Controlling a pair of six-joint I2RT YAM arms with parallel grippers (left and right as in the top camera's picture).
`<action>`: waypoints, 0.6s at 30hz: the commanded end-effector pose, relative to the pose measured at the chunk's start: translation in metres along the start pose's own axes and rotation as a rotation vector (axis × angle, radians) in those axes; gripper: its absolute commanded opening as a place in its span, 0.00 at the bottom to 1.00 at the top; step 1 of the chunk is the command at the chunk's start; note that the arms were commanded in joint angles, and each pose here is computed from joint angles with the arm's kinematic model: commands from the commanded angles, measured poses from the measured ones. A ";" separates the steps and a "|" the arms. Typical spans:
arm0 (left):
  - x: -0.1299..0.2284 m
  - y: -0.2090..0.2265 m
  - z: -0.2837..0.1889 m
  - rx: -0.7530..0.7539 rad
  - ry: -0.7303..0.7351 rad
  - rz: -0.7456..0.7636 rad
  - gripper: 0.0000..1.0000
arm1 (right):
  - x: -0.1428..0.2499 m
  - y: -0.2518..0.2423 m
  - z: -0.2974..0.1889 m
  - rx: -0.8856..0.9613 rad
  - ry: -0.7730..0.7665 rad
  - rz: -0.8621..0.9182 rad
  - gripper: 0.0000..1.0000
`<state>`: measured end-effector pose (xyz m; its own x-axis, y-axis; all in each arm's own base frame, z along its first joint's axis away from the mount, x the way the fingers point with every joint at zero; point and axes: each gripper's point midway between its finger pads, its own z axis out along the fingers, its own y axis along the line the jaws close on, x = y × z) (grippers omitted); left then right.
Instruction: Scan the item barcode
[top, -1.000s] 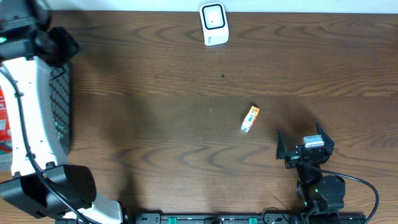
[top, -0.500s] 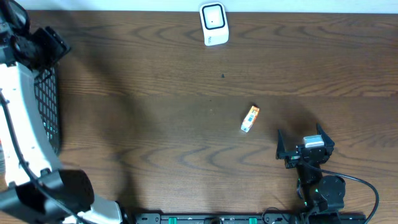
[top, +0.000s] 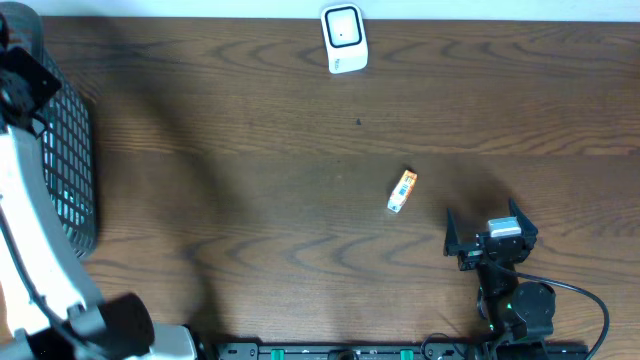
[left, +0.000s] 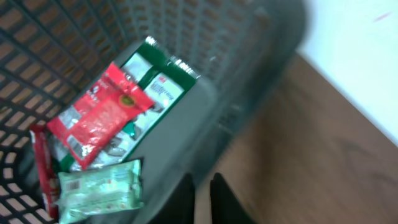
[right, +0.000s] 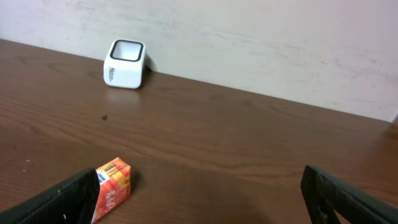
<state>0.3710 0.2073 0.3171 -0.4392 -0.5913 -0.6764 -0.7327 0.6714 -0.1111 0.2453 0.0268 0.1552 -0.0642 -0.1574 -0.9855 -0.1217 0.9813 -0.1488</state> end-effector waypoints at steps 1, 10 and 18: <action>0.004 0.019 0.033 -0.031 0.066 -0.019 0.10 | 0.000 0.002 0.000 -0.008 -0.001 -0.012 0.99; -0.006 0.018 0.048 0.085 0.072 -0.032 0.10 | 0.000 0.002 0.000 -0.008 -0.001 -0.012 0.99; -0.001 0.007 0.059 0.127 0.097 0.021 0.40 | 0.000 0.002 0.000 -0.008 -0.001 -0.012 0.99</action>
<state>0.3895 0.2418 0.2756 -0.4696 -0.6472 -0.6005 -0.6974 0.6890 -0.1973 0.2453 0.0268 0.1553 -0.0638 -0.1573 -0.9855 -0.1217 0.9814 -0.1488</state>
